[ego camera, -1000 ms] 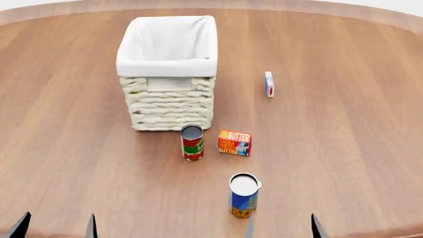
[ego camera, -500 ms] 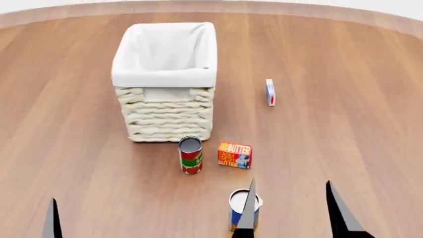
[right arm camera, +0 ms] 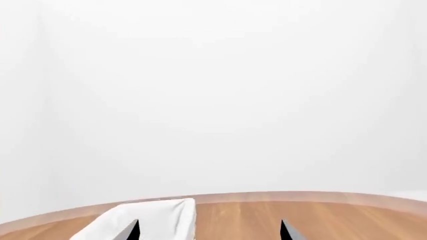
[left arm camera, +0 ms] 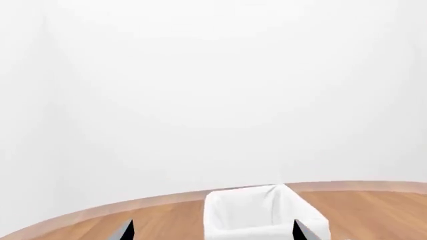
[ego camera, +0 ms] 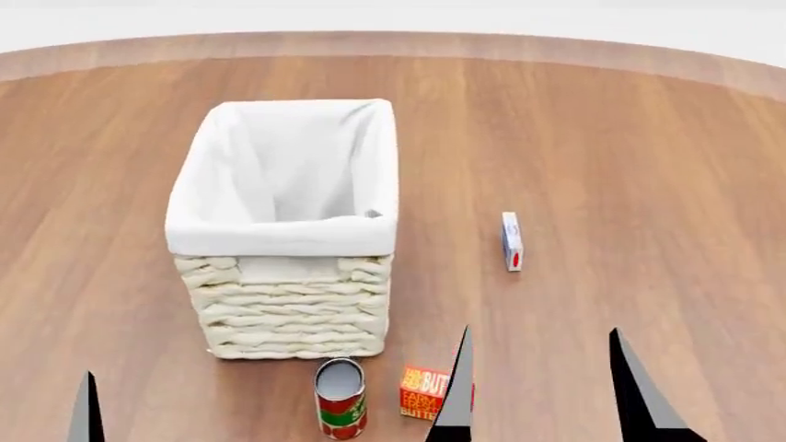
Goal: Pick up the alphabet soup and put it in the basket.
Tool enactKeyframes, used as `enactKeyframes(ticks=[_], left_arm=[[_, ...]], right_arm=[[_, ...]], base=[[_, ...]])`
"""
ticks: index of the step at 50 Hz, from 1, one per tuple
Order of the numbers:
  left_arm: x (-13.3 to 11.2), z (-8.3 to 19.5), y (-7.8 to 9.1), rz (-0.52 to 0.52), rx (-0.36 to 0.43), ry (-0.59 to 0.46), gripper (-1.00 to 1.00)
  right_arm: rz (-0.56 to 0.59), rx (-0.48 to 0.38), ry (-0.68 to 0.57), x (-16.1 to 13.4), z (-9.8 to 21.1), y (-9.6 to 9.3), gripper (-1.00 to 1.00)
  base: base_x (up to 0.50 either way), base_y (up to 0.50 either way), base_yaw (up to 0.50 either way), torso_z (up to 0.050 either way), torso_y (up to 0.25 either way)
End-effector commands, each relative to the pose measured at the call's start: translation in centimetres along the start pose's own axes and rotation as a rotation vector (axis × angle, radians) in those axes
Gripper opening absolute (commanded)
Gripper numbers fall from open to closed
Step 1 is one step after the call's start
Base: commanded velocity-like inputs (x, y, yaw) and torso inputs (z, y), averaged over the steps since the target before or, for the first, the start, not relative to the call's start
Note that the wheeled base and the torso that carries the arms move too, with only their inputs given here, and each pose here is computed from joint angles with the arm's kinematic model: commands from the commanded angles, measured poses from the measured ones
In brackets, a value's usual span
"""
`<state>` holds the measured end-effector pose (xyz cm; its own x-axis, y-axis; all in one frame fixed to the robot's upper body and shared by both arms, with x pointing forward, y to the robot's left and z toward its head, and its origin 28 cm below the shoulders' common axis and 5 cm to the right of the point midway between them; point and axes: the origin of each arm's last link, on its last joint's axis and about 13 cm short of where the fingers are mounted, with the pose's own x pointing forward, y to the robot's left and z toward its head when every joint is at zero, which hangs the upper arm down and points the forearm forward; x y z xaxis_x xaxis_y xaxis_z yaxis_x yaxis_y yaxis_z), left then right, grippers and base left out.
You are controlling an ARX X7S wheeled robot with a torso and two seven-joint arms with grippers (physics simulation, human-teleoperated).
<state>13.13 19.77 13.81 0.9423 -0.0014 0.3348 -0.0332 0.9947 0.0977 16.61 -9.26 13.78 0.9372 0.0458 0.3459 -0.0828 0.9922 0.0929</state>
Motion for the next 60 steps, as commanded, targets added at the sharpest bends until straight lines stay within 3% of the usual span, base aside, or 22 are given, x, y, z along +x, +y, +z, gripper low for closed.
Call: enactKeyframes(ticks=[1, 10, 21, 52, 60], left_arm=[[-0.02, 0.05, -0.13, -0.006, 0.005, 0.001, 1.0], [0.01, -0.03, -0.17, -0.008, 0.008, 0.005, 1.0], [0.04, -0.07, -0.18, -0.009, 0.012, 0.009, 1.0], [0.02, -0.14, -0.27, -0.016, 0.02, 0.016, 1.0], [0.05, -0.2, -0.25, -0.014, 0.02, 0.017, 1.0]], right_arm=[[0.001, 0.005, -0.003, -0.07, 0.23, 0.0, 1.0], [-0.023, 0.01, 0.008, 0.02, 0.14, -0.09, 1.0], [-0.009, -0.001, -0.001, 0.06, 0.12, -0.01, 1.0], [-0.01, -0.008, 0.004, 0.05, -0.05, -0.01, 1.0], [-0.01, 0.029, -0.006, 0.11, 0.2, -0.05, 1.0]], base=[[0.5, 0.0, 0.0, 0.0, 0.0], [0.5, 0.0, 0.0, 0.0, 0.0], [0.0, 0.04, 0.0, 0.0, 0.001], [0.0, 0.5, 0.0, 0.0, 0.0], [0.0, 0.0, 0.0, 0.0, 0.0]])
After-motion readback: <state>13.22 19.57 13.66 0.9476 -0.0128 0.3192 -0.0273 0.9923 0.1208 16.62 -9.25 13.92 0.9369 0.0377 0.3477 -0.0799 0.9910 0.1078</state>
